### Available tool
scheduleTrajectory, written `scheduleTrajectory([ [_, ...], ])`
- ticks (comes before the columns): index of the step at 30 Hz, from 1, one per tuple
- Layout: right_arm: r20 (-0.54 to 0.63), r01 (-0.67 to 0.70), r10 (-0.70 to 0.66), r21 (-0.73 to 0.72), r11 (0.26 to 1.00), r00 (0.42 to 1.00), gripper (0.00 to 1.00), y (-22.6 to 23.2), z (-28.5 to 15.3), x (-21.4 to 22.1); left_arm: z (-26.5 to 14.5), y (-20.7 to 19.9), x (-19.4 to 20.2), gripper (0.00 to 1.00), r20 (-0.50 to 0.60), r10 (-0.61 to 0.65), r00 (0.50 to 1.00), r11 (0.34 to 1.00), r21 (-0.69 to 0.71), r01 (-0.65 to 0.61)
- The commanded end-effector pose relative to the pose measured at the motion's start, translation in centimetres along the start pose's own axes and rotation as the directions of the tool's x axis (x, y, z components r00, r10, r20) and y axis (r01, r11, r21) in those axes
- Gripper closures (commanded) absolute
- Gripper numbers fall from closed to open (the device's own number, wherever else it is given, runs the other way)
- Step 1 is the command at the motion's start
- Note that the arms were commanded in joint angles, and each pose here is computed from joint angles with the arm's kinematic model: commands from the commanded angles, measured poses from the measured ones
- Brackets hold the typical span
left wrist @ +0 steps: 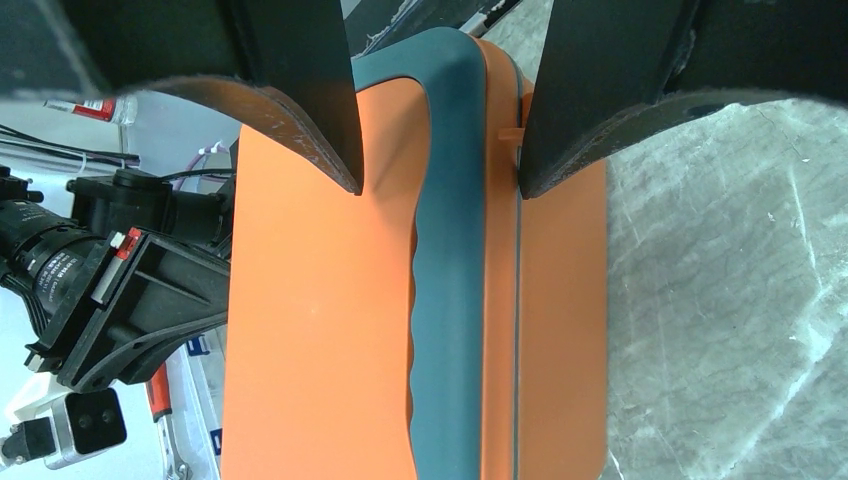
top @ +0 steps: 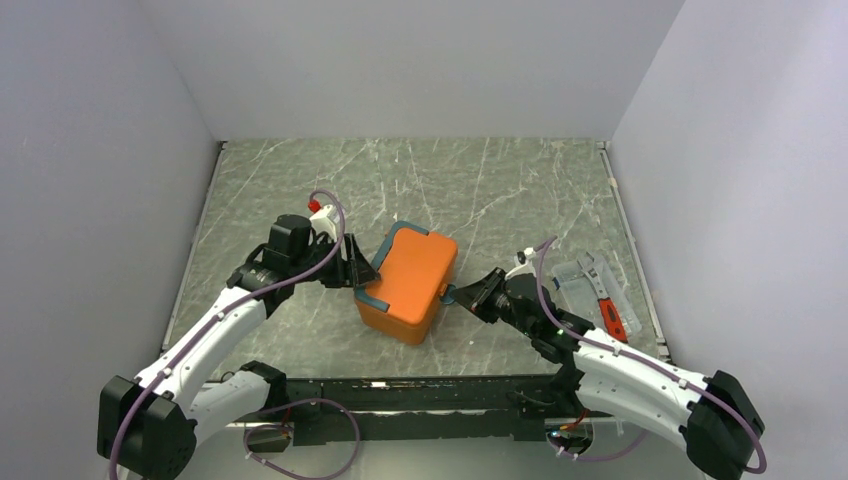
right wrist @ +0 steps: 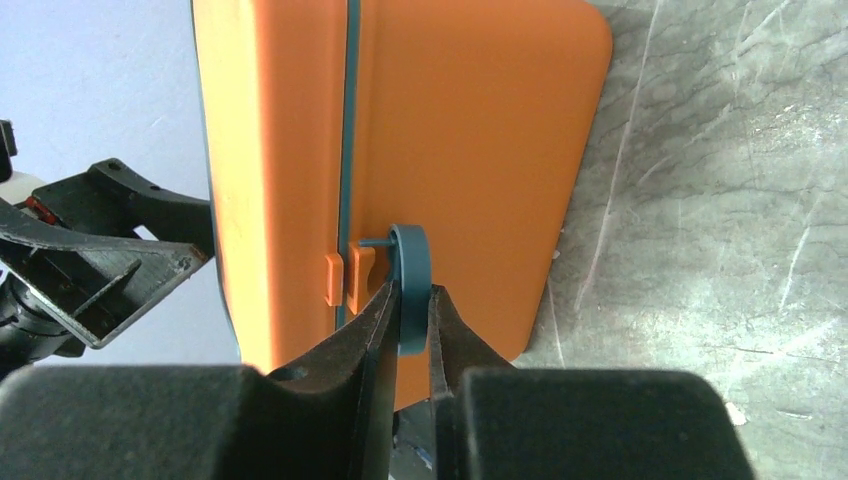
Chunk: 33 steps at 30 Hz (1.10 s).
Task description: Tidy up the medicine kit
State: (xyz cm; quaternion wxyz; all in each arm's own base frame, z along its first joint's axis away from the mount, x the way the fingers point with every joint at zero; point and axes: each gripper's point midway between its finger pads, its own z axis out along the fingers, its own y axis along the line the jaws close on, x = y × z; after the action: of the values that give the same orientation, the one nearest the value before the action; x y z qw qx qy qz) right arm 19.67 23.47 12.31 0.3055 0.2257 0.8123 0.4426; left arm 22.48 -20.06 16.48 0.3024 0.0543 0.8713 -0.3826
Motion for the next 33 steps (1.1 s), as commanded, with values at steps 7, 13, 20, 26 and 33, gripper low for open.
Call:
scheduleTrajectory([
  [7,0.046,0.070,-0.068,-0.036,0.997,0.997,0.98,2.4,-0.8,-1.4,0.0,-0.4,-0.3,0.36,-0.016,0.041,0.999,0.999,0.005,-0.041],
  [13,0.077,0.133,-0.132,-0.008,0.991,0.988,0.99,3.1,-1.7,-2.5,0.2,-0.3,-0.3,0.37,-0.022,0.039,0.999,0.999,0.004,-0.039],
  [20,0.065,0.218,-0.217,0.002,0.976,0.974,0.99,4.0,-1.8,-2.8,0.4,-0.3,-0.2,0.36,-0.028,0.038,0.999,0.999,0.010,-0.037],
  [26,0.039,0.303,-0.303,-0.010,0.953,0.952,0.98,6.4,-1.7,-3.1,0.5,-0.3,-0.2,0.36,-0.034,0.040,0.999,0.999,0.014,-0.040],
  [33,0.015,0.390,-0.390,0.007,0.921,0.921,0.96,7.8,-1.5,-3.5,0.8,-0.4,0.0,0.37,-0.042,0.036,0.998,0.999,0.026,-0.035],
])
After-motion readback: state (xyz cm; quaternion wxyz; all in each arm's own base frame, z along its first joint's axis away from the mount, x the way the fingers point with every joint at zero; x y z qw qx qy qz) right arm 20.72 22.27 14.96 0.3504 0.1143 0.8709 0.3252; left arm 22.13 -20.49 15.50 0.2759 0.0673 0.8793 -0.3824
